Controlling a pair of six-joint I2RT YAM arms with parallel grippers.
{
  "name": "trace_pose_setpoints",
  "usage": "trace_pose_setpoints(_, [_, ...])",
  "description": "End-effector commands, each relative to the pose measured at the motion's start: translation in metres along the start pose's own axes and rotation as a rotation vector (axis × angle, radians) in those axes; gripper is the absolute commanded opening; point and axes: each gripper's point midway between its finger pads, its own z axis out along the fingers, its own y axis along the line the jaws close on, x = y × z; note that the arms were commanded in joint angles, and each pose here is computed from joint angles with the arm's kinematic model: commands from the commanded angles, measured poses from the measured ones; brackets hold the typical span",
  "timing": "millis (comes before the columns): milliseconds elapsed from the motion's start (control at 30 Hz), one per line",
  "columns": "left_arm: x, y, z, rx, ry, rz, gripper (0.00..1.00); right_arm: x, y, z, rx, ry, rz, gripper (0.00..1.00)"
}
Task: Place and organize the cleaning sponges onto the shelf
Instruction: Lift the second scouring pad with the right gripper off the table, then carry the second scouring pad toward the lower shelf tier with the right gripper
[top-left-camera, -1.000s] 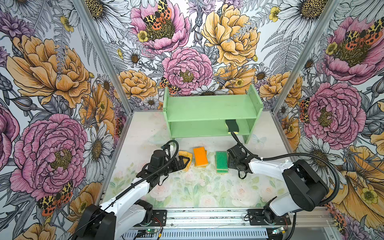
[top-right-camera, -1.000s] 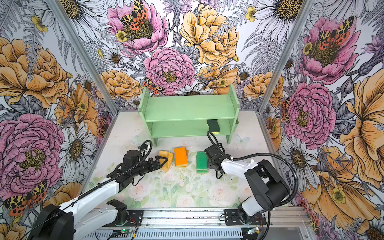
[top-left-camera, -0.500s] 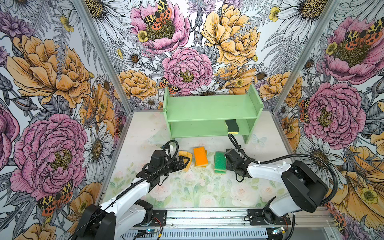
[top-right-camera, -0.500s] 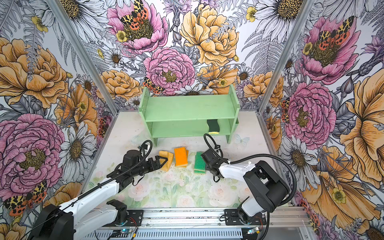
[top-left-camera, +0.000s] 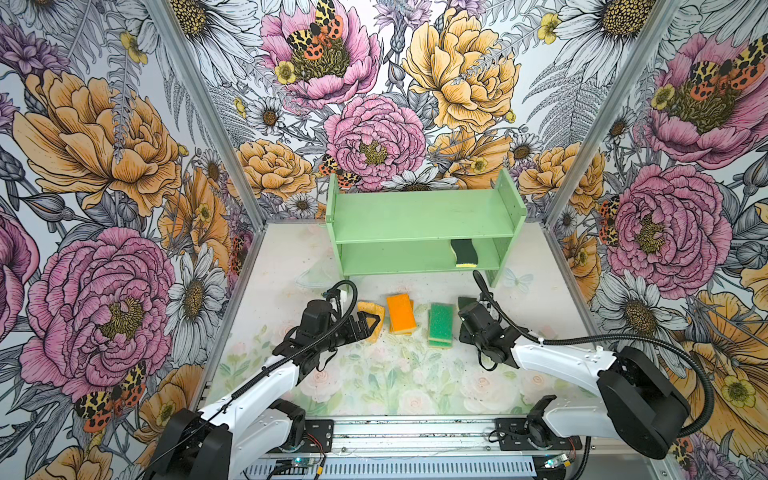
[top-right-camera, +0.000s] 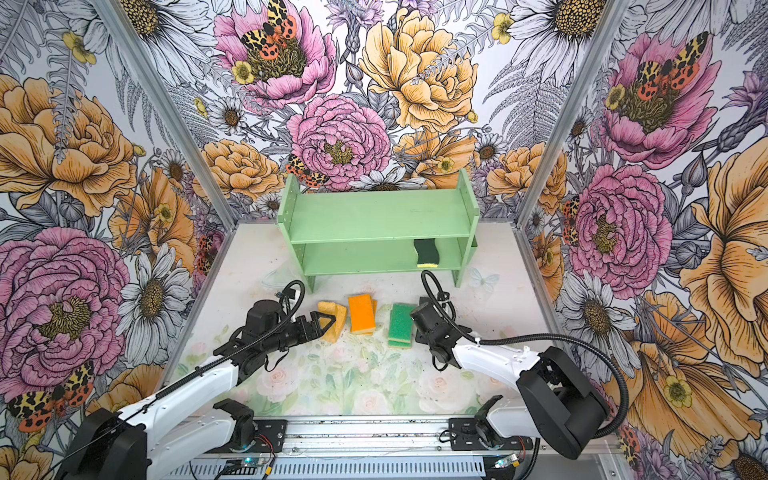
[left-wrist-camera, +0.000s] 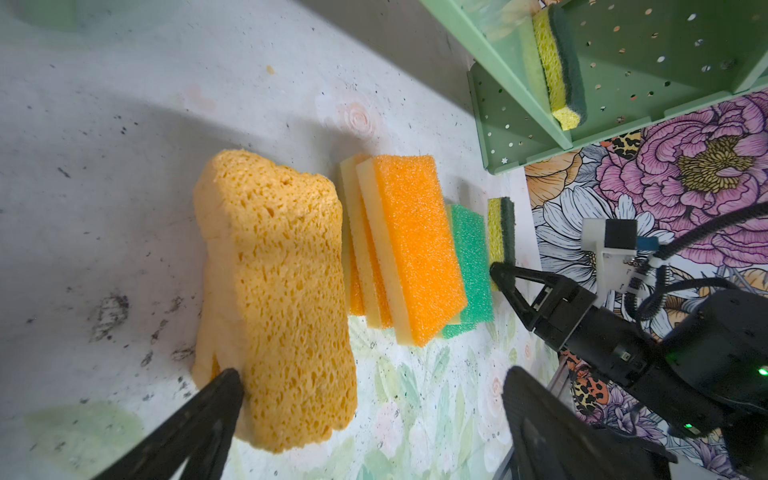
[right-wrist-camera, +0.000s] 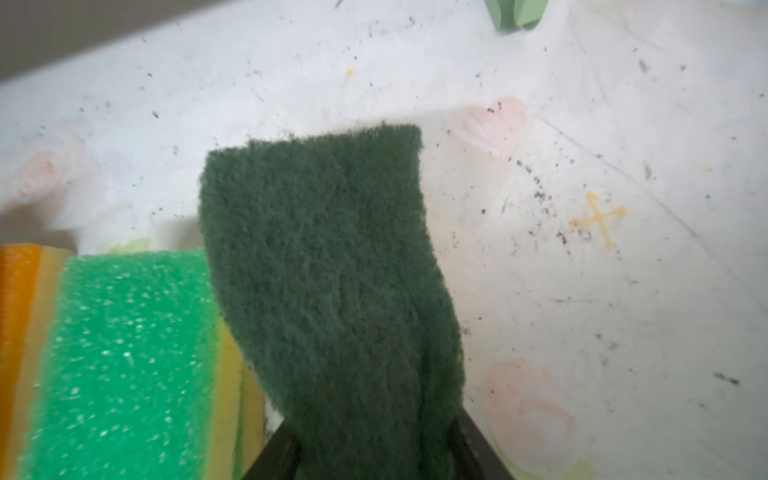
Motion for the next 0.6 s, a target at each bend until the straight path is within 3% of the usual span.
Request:
trace_pose_setpoints(0, [-0.009,-0.008,-0.001,0.014,-0.030,0.020,0.99,-0.011,0.003,-0.011,-0.025,-0.052,0.007,0.47])
trace_pose_setpoints(567, [-0.009,-0.010,-0.001,0.024,-0.031,0.026,0.99,-0.075,0.040,-0.069,-0.202,-0.256,0.010,0.46])
